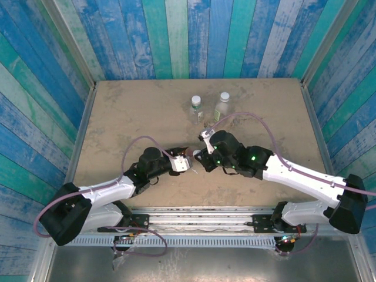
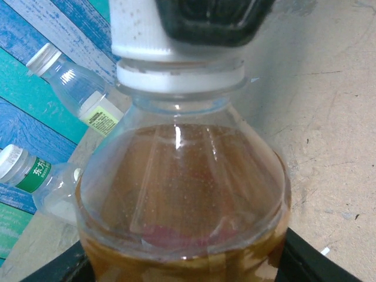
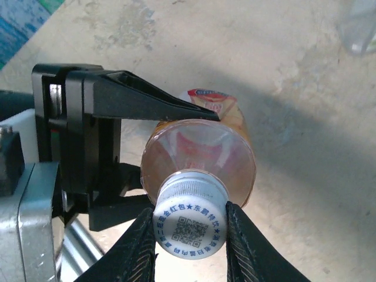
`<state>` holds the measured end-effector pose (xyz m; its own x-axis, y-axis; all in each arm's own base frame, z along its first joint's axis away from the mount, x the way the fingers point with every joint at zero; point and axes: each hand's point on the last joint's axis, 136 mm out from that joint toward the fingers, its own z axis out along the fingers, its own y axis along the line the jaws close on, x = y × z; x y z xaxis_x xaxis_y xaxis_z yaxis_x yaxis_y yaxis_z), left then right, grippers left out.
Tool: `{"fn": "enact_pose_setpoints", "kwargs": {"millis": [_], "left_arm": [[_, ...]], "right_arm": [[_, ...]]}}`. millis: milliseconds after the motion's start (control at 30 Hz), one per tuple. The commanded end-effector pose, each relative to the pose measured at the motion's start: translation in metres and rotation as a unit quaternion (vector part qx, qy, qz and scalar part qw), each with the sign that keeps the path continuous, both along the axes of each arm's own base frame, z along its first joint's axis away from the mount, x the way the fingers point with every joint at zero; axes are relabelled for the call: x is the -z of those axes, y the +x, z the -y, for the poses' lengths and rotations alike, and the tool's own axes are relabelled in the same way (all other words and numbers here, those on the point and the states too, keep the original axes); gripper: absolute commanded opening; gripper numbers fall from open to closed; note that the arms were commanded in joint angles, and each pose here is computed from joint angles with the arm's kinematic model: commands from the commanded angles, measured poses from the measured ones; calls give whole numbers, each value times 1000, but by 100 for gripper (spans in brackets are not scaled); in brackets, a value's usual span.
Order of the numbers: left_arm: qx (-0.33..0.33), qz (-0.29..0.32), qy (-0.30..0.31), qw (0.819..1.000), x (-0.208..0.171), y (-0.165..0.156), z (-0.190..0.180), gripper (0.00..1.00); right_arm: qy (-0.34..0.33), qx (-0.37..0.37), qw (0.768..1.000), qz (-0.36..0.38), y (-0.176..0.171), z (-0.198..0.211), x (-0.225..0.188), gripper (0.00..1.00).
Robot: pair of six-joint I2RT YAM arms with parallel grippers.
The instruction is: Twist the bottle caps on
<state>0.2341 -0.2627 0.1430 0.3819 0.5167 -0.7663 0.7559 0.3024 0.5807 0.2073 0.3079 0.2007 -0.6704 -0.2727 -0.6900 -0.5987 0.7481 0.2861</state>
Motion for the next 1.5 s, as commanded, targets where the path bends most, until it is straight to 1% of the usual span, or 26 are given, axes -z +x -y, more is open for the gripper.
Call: {"fn": "enact_pose_setpoints", "kwargs": {"millis": [0,33,100,167,233,300,367,467,567,633,733,900,1167,1267,1367,1467], "left_arm": [[13,19,-16,1000,-11,-3,5,56],[13,19,-15,1000,-11,-3,4,56],[12,19,-15,1000,-10,-3,4,56],[14,18,-12,1000,-9,-3,4,56],[16,17,-11,1000,-9,-4,5,56],[17,17,-11,1000,-9,-5,4,56],[18,18,-10,1000,-9,-5,4,56],[21,18,-10,1000,-9,-7,4,56],[23,18,-10,1000,-10,-7,4,56],[23,19,-10,1000,-9,-8,4,56],[25,19,-10,999,-9,-8,5,56],[28,17,-9,999,-9,-9,5,56],[30,16,-9,999,-9,-10,6,56],[30,17,-9,999,-10,-10,5,56],[30,17,-10,999,-10,-10,5,56],[31,18,-11,999,-11,-10,5,56]], "right_arm": [[17,-29,999,-18,-8,-9,-19,28],[-22,-69,997,7,-11,-4,-18,35],[-92,-154,982,65,-19,8,-15,45],[-156,-241,949,130,-25,21,-12,52],[-198,-280,922,180,-23,30,-12,54],[-226,-337,884,230,-27,32,-13,56],[-254,-387,842,277,-29,30,-15,57],[-294,-428,787,333,-24,25,-18,59],[-302,-440,766,358,-18,17,-21,59],[-304,-447,760,360,-17,12,-18,57],[-313,-447,760,352,-12,8,-12,52],[-300,-440,771,350,-11,1,-6,48],[-306,-416,780,355,0,-1,-5,42],[-310,-416,780,350,1,2,-2,36],[-314,-416,780,347,1,5,0,34],[-313,-414,785,338,0,6,2,27]]}}
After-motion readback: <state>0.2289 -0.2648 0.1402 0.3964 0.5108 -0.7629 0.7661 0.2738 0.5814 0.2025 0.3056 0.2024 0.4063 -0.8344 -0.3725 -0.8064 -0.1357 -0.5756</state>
